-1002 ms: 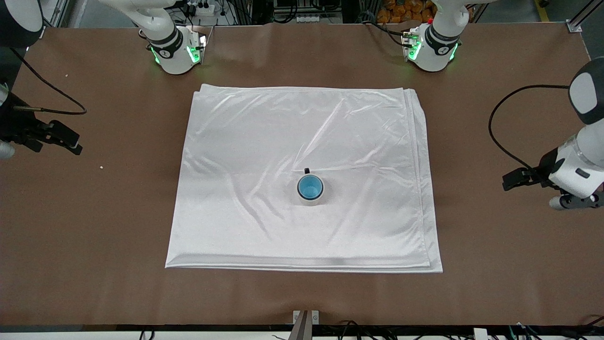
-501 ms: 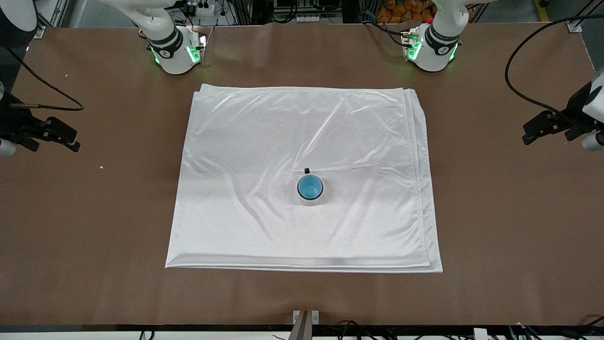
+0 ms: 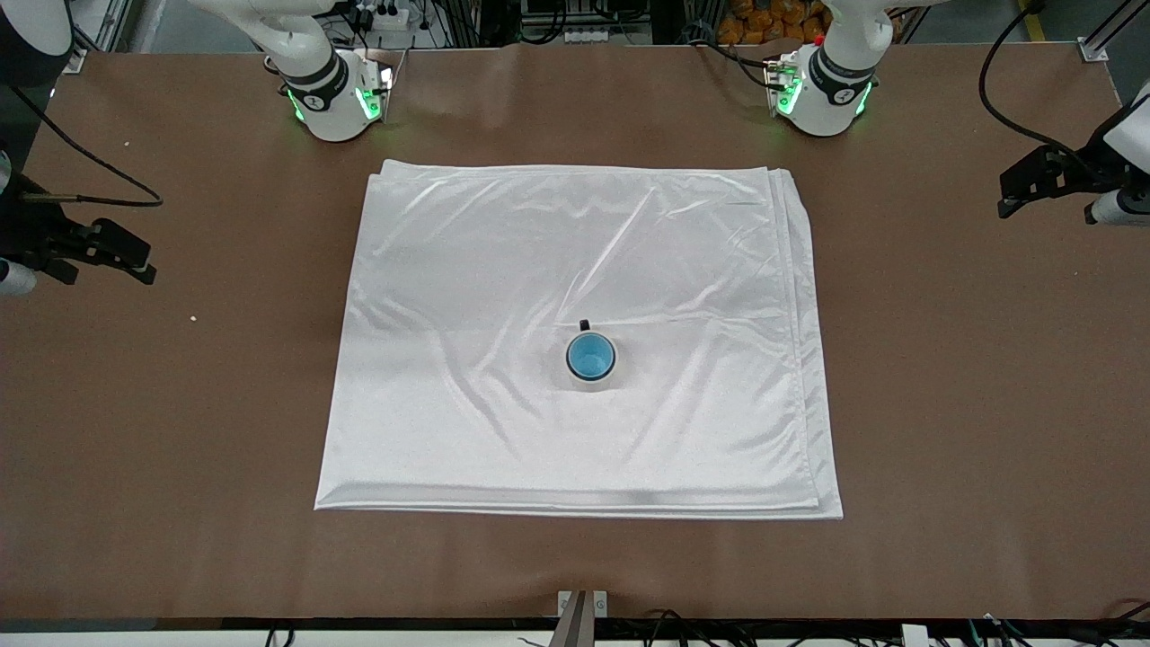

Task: Place blue cup into white mug on cloth

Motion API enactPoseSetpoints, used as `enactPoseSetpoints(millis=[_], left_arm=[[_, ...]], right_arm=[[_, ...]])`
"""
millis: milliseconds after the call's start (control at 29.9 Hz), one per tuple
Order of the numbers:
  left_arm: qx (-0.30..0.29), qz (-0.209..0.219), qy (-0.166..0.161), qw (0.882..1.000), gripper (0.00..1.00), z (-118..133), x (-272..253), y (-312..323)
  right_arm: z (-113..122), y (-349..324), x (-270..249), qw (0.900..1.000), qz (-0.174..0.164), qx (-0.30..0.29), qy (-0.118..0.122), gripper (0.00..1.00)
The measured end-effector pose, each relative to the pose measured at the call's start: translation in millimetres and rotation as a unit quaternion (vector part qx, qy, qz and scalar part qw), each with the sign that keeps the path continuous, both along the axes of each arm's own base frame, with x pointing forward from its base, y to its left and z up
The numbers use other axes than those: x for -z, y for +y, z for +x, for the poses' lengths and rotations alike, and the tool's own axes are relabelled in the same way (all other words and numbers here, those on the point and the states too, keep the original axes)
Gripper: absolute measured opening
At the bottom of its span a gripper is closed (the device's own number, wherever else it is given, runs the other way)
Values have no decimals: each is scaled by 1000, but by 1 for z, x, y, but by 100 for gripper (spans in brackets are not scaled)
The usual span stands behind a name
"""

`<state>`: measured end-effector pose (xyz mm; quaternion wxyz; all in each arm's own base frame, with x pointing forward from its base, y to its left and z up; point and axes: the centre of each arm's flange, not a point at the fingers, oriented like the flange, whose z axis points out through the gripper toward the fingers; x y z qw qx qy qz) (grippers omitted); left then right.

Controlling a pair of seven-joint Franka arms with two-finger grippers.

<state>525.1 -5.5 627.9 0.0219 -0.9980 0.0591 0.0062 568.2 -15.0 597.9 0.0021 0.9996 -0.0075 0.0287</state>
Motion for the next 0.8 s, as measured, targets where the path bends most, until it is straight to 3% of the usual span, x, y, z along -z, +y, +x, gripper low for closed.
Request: enactPoseSetpoints(millis=[401, 802], left_arm=[[1, -6, 9, 1000, 100, -10, -7, -2], [-3, -6, 5, 1000, 100, -14, -12, -2]], right_arm=[[-7, 2, 6, 999, 1, -2, 35, 100], [-8, 3, 5, 999, 1, -3, 37, 100]])
